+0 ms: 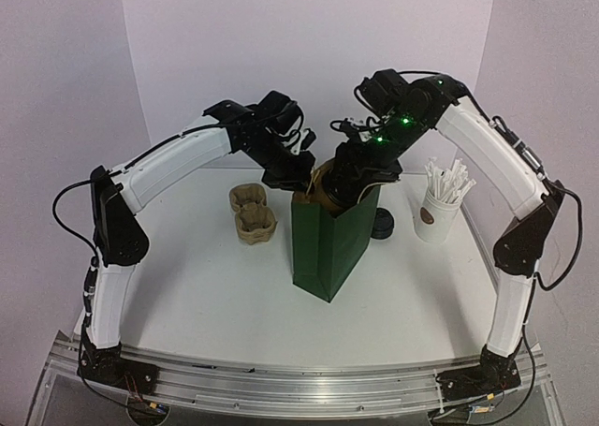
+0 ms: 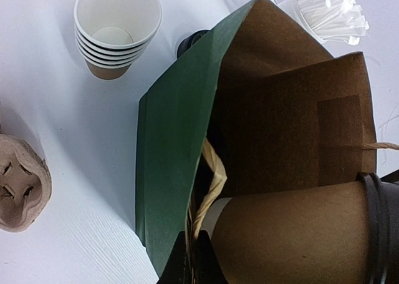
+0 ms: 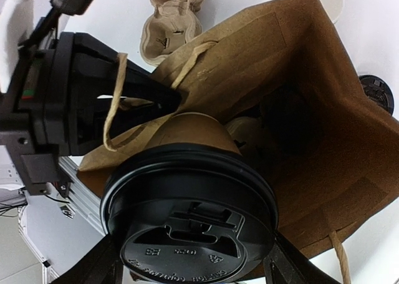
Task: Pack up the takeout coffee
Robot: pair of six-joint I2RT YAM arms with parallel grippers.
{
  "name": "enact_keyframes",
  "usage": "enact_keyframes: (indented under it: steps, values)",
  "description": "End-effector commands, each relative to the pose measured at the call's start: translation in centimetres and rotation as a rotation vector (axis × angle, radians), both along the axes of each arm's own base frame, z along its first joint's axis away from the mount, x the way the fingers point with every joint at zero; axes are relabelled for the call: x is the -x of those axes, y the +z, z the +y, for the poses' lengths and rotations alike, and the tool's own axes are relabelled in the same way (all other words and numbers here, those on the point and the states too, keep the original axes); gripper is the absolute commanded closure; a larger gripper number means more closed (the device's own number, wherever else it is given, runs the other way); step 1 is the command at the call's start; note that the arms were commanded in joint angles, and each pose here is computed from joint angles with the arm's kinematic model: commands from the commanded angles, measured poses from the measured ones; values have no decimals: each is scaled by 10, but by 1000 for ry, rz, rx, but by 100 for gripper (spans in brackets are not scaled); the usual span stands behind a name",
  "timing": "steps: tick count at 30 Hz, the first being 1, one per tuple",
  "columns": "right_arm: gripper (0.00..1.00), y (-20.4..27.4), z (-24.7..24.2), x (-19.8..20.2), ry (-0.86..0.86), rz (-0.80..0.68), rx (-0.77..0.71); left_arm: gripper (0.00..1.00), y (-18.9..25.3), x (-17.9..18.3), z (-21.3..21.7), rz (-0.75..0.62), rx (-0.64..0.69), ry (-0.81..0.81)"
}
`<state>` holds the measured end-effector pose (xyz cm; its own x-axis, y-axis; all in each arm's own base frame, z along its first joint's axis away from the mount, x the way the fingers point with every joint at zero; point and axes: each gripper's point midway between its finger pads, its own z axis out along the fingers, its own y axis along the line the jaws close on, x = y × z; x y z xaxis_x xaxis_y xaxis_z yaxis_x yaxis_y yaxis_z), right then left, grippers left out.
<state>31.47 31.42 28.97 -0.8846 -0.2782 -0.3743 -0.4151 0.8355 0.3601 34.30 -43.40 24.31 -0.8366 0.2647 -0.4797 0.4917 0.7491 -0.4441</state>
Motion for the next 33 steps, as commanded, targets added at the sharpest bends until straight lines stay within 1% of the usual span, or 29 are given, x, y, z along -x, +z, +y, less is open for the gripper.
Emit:
enact_keyframes:
  steps: [1,12,25,33]
  values:
    - [27,-41,-30,39,41,180,224,100,37,8,0,-55,76,-23]
    - [27,-70,-31,37,62,201,321,100,39,8,-2,-62,90,-35]
    - [26,-80,-36,43,74,201,402,100,38,6,-3,-68,89,-35]
    - [26,-90,-39,49,90,188,477,100,37,5,-4,-68,88,-36]
